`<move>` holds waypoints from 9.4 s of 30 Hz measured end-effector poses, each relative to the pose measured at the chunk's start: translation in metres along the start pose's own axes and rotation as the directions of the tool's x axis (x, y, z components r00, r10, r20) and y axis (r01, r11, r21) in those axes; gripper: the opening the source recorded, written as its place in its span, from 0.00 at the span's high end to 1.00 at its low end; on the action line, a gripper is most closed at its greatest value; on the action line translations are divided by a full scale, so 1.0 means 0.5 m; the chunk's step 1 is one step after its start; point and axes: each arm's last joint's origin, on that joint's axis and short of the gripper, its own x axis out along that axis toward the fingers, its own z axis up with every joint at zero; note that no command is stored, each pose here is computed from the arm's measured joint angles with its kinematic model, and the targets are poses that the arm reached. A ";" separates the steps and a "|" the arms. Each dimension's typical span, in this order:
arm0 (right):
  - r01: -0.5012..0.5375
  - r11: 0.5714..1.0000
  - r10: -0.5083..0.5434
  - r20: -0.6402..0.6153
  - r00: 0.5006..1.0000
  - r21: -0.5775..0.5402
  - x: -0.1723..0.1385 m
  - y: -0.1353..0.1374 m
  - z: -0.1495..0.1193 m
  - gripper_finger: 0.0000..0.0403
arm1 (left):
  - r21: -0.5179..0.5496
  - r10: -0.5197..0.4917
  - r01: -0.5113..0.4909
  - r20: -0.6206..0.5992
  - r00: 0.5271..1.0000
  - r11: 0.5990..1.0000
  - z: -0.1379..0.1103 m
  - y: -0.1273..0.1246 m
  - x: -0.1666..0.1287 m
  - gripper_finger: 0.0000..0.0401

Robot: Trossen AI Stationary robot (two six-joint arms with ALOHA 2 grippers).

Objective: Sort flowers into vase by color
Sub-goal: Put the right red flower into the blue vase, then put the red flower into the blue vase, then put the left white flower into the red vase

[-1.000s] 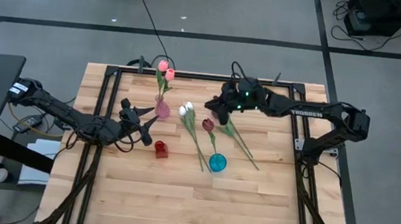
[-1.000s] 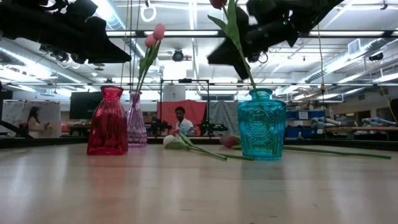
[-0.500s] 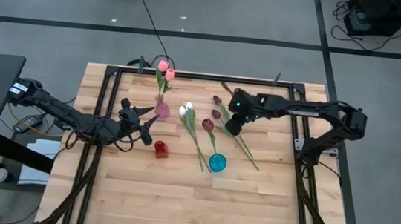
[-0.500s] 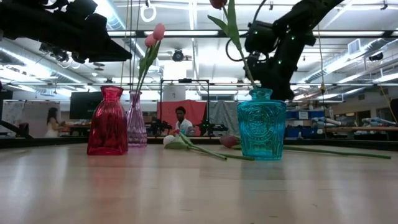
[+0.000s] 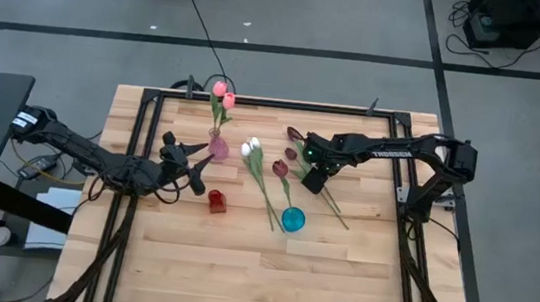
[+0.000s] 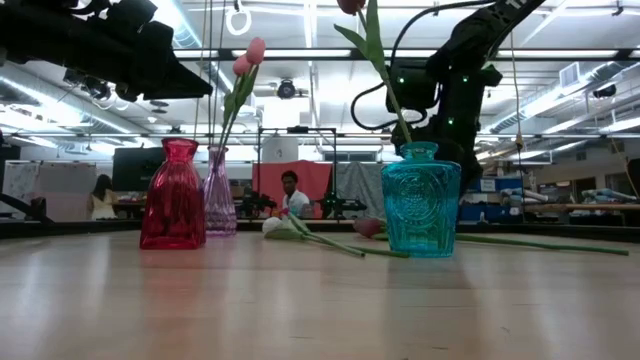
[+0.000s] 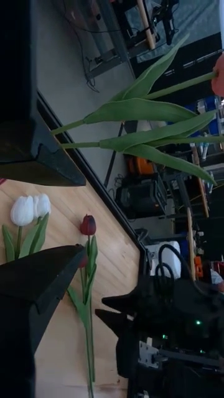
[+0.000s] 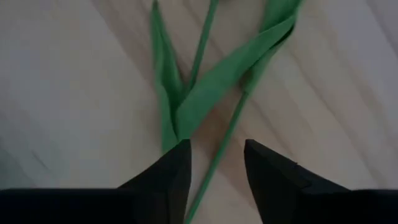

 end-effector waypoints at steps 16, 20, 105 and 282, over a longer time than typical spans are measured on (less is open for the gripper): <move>0.088 0.995 -0.087 0.020 0.996 -0.048 0.060 -0.006 0.032 0.61 | 0.014 -0.017 0.017 -0.014 1.000 1.000 -0.004 -0.001 0.000 0.58; 0.101 0.993 -0.099 0.026 0.995 -0.058 0.066 -0.009 0.036 0.61 | 0.013 -0.016 0.016 -0.014 1.000 1.000 -0.004 -0.001 0.000 0.58; -0.172 0.740 0.673 0.715 0.191 -0.650 -0.116 0.132 -0.184 0.92 | 0.046 0.047 -0.046 -0.024 0.999 0.998 -0.008 0.003 0.000 0.58; 0.255 0.966 -0.052 0.999 -0.013 0.054 -0.137 -0.098 -0.277 0.51 | -0.313 -0.102 -0.240 -0.776 0.622 0.919 -0.005 -0.223 0.365 0.60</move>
